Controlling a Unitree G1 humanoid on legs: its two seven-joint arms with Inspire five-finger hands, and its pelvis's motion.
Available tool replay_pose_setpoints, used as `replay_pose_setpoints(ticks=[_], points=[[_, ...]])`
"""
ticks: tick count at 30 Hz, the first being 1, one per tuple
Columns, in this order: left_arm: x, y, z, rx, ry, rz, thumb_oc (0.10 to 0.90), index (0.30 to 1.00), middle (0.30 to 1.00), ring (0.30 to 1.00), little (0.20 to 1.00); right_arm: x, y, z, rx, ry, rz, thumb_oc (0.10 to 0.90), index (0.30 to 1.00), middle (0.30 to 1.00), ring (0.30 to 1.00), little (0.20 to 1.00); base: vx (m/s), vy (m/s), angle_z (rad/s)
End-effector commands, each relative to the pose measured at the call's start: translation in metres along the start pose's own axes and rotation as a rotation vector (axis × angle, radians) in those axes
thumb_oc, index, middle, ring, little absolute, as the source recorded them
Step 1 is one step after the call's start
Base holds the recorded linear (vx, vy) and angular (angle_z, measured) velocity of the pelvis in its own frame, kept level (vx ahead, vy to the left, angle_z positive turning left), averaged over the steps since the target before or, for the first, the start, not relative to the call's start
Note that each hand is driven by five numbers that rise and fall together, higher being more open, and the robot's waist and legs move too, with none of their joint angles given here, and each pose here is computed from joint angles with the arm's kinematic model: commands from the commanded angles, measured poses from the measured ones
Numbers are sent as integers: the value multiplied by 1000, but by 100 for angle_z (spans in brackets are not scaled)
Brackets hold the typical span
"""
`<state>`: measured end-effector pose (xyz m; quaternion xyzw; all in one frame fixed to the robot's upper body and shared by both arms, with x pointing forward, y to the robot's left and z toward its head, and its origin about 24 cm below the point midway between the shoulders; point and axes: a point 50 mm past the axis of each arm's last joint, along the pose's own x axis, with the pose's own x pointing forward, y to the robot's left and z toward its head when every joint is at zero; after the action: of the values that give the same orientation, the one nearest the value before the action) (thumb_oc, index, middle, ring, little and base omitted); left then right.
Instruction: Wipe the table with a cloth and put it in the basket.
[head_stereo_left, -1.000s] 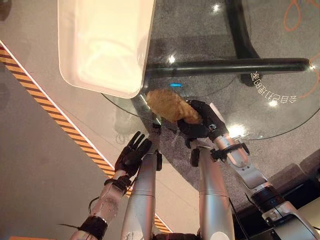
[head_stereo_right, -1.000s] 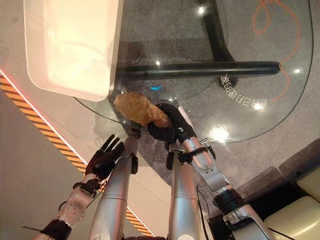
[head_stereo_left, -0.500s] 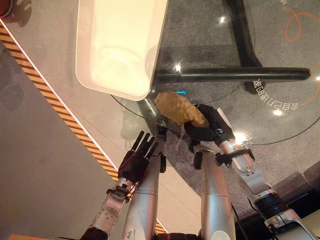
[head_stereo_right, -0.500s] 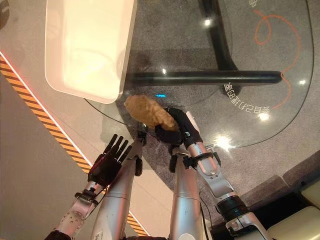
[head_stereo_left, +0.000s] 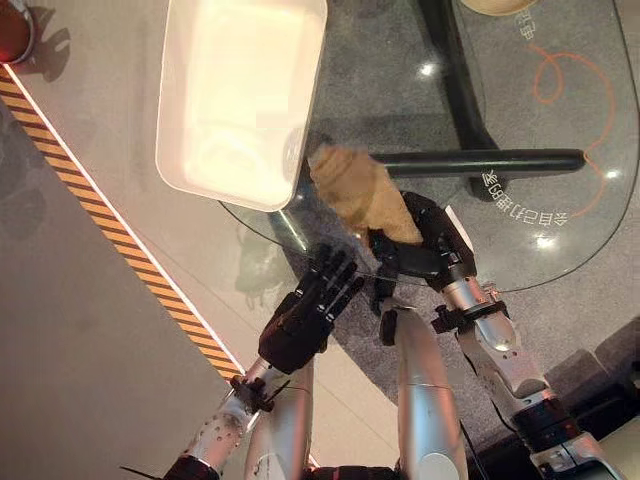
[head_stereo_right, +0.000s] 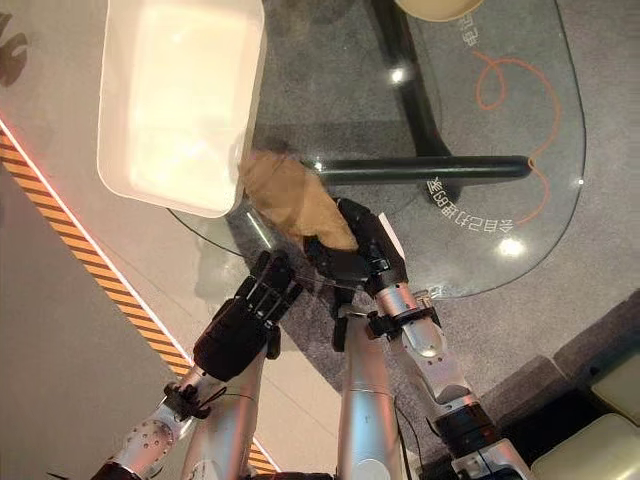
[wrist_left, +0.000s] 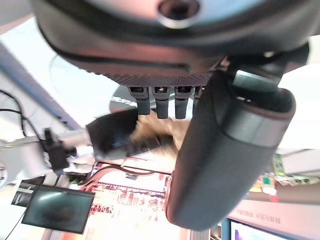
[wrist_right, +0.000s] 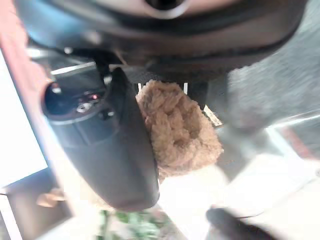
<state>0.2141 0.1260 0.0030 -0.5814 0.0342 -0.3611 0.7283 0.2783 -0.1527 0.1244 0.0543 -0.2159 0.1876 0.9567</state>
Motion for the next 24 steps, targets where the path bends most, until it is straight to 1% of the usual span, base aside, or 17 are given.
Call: replay_pose_setpoints(ticks=[1, 3, 5, 7, 8, 12, 16, 19, 22, 24], points=[[-11, -25, -13, -59, -35, -171, 800, 900, 900, 900, 900, -3, 19, 74, 98, -472, 142, 100, 300, 300, 300, 200, 0, 0, 0], [-10, -25, -13, -59, -36, -178, 800, 900, 900, 900, 900, -3, 19, 75, 100, -477, 143, 100, 300, 300, 300, 200, -6, -4, -3], [-5, -34, -12, -58, -35, -261, 800, 900, 900, 900, 900, -7, 21, 80, 107, -509, 160, 100, 300, 300, 300, 200, -18, -13, -6], [0, -39, -10, -45, -35, -299, 800, 900, 900, 900, 900, -8, 22, 81, 110, -515, 172, 100, 300, 300, 300, 200, -12, -6, -7], [7, -45, -7, -14, -25, -334, 800, 900, 900, 900, 900, -10, 23, 81, 111, -519, 194, 100, 300, 300, 300, 200, -14, -11, -7], [18, -54, -3, 8, -15, -398, 800, 900, 900, 900, 900, -10, 27, 79, 99, -508, 215, 100, 300, 300, 300, 200, -2, -11, -6], [25, -59, 13, 71, -65, -379, 800, 900, 900, 900, 900, -11, 27, 76, 79, -474, 240, 100, 300, 300, 300, 200, 1, 4, -6], [30, -55, 32, 132, -178, -272, 800, 900, 900, 900, 900, -10, 31, 74, 62, -448, 284, 100, 300, 300, 300, 200, 0, 0, 0], [39, -58, 47, 196, -233, -216, 800, 900, 900, 900, 900, -7, 37, 76, 55, -441, 329, 100, 300, 300, 300, 200, 0, 0, 0], [44, -62, 51, 219, -239, -209, 800, 900, 900, 900, 900, -6, 41, 78, 51, -437, 367, 100, 300, 300, 300, 200, 0, 0, 0]])
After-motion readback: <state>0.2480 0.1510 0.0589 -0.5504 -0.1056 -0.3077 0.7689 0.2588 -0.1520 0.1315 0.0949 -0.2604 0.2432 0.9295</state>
